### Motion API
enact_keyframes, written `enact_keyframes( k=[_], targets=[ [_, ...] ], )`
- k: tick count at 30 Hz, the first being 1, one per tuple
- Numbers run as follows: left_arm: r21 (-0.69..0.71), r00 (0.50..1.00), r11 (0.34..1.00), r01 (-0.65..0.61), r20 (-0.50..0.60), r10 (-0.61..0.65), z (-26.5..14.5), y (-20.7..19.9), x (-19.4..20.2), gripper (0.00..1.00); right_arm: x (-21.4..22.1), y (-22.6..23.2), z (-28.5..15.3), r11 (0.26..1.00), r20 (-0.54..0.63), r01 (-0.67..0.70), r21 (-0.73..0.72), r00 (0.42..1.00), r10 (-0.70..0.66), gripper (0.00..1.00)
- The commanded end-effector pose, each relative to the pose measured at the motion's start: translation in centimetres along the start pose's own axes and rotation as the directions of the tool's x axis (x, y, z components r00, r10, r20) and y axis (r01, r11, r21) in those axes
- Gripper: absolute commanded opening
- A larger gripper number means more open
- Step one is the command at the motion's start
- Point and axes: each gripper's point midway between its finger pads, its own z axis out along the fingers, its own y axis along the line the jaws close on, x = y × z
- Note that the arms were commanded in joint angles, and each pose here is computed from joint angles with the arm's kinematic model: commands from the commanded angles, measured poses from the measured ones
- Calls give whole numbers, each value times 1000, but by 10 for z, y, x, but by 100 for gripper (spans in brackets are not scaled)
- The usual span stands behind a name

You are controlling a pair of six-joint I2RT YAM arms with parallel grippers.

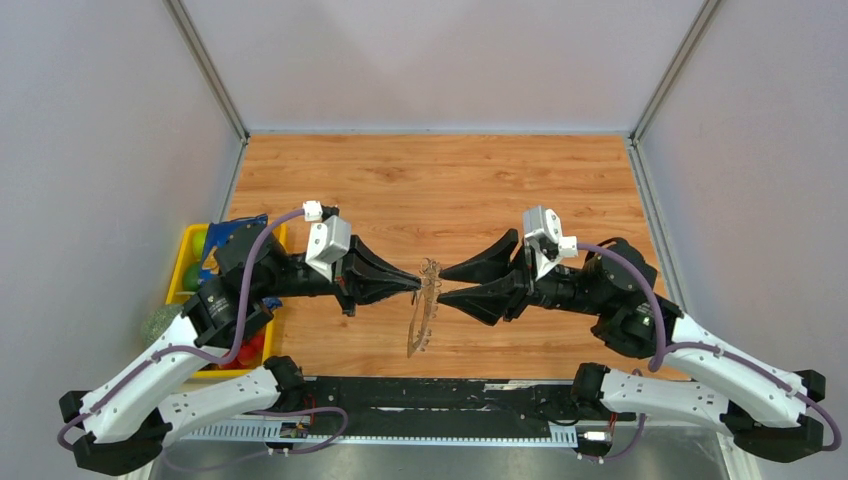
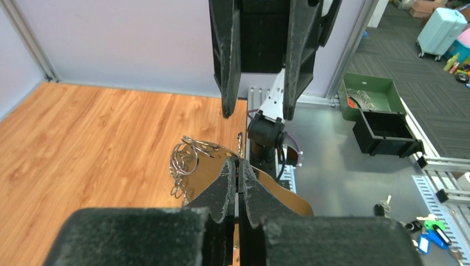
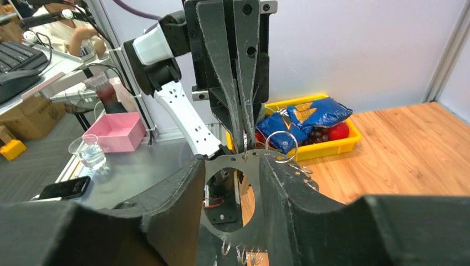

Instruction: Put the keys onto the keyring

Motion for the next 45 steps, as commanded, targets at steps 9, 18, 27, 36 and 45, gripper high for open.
enact_keyframes(
  k=[9, 18, 27, 36, 45],
  targets=[
    [-16, 972, 999, 36, -232, -38, -16, -6, 5, 0, 21, -6, -3, 993, -309, 116, -22, 944, -117, 40],
    [-59, 910, 997, 41, -410, -61, -28, 3, 39, 0, 29, -10, -5, 988, -372, 150, -40, 916, -154, 40],
    [-74, 837, 996, 48, -542, -81, -30, 16, 83, 0, 47, -5, -4, 990, -420, 111, -89, 897, -138, 39],
    [-94, 756, 995, 44, -648, -95, -27, 24, 112, 0, 79, -11, 2, 983, -459, 121, -141, 871, -173, 37],
    [-89, 701, 995, 32, -708, -86, -22, 23, 130, 0, 104, -22, -3, 977, -431, 175, -119, 878, -209, 37]
  ],
)
